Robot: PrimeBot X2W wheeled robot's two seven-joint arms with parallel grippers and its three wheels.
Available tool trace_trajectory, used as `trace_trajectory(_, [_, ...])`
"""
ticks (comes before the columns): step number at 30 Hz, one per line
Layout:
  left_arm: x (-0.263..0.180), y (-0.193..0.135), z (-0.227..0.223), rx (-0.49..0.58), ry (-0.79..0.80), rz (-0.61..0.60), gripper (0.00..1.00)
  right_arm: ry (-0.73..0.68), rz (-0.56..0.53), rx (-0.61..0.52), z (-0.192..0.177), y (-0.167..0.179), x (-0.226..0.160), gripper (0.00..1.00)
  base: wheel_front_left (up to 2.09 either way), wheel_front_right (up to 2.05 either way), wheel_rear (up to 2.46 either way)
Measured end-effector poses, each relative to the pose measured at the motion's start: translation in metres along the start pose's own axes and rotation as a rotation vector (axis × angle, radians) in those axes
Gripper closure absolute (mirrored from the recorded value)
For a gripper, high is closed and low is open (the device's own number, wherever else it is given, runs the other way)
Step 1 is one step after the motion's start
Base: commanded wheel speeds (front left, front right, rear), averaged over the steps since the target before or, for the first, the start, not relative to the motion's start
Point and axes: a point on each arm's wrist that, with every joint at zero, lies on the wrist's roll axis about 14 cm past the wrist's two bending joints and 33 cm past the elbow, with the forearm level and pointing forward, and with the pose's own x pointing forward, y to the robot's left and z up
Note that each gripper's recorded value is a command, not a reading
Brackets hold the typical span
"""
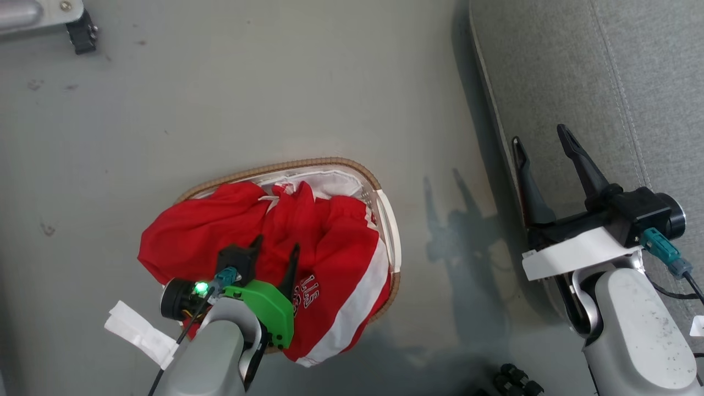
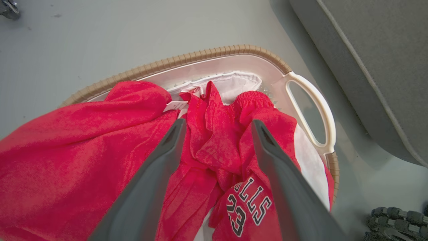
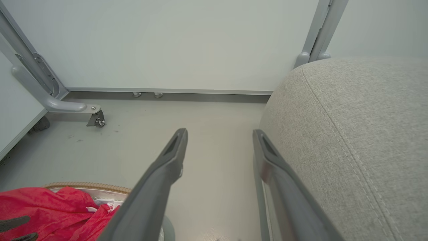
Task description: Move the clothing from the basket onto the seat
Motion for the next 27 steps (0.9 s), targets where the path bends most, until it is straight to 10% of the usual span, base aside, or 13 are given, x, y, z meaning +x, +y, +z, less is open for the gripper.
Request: trace_trajectory(27, [0.060,-0.033,-0.103,-0.203,0.362,-0.157,0.00,0.196,-0.073,0.007,-0.087,-0.025,0.008,0.00,0.00,0.00,0.00])
